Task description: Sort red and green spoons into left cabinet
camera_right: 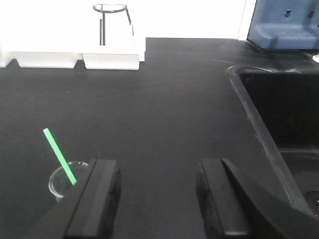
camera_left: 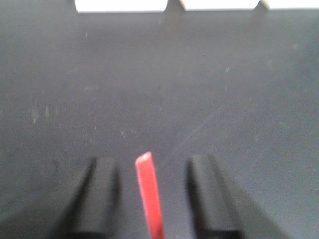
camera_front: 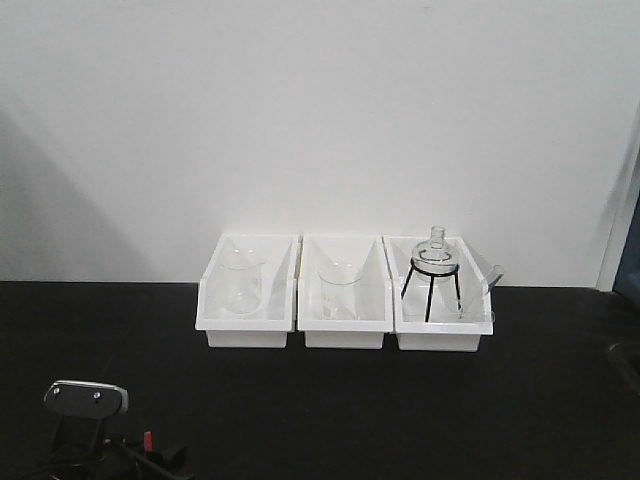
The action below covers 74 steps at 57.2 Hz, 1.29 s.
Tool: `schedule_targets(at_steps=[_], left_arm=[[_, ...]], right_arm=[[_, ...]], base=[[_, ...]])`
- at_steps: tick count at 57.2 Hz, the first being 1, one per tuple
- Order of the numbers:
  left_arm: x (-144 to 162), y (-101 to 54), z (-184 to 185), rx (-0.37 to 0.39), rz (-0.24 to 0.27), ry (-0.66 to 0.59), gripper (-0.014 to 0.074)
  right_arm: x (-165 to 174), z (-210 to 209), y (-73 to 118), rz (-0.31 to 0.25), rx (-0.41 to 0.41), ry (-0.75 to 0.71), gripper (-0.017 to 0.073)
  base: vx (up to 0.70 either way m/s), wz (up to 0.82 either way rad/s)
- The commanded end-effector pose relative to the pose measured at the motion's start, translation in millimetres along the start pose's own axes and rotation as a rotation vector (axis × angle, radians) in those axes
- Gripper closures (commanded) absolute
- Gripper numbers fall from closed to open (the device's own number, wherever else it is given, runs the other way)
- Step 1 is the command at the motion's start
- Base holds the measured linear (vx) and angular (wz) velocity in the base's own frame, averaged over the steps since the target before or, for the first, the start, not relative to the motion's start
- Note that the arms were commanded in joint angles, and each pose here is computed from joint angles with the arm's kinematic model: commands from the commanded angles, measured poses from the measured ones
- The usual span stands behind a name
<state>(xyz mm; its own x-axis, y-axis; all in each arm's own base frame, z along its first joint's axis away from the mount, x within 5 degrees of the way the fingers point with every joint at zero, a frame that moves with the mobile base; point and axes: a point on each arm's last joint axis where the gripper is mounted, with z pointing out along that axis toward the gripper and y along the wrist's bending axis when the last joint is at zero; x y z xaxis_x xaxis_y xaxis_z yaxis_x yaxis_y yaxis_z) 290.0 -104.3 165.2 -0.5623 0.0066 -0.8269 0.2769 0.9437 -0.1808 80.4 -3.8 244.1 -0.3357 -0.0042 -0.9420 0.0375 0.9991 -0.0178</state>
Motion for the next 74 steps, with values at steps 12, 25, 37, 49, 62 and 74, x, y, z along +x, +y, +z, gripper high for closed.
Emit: schedule_targets(at_steps=[12, 25, 37, 49, 62, 74], left_arm=[[-22.8, -6.6, -6.2, 0.036, -0.006, -0.125, 0.0468], [-22.8, -6.6, -6.2, 0.036, -0.006, -0.125, 0.0565], [-22.8, -6.6, -6.2, 0.036, -0.006, -0.125, 0.0594], [-22.8, -6.6, -6.2, 0.036, -0.006, -0.125, 0.0591], [-22.7, -6.5, -6.1, 0.035, -0.005, -0.123, 0.0591], [-22.6, -6.5, -6.1, 0.035, -0.005, -0.122, 0.0591]], right_arm=[[-18.7, 13.2, 3.6, 0.048, -0.035, -0.054, 0.0143], [-20.4, 49.8, 6.5, -0.005, -0.047, 0.009, 0.0143], [-31.6, 85.4, 7.7, -0.052, -0.045, 0.065, 0.0143], [-49.9, 115.2, 20.9, -0.075, -0.099, 0.094, 0.0143], [-47.0, 132.2, 66.7, -0.278, -0.285, 0.091, 0.0143], [-35.8, 145.8, 83.3, -0.301, -0.334, 0.097, 0.0143]], base=[[0.00, 0.00], [0.00, 0.00], [0.00, 0.00], [0.00, 0.00], [0.00, 0.00], [0.00, 0.00]])
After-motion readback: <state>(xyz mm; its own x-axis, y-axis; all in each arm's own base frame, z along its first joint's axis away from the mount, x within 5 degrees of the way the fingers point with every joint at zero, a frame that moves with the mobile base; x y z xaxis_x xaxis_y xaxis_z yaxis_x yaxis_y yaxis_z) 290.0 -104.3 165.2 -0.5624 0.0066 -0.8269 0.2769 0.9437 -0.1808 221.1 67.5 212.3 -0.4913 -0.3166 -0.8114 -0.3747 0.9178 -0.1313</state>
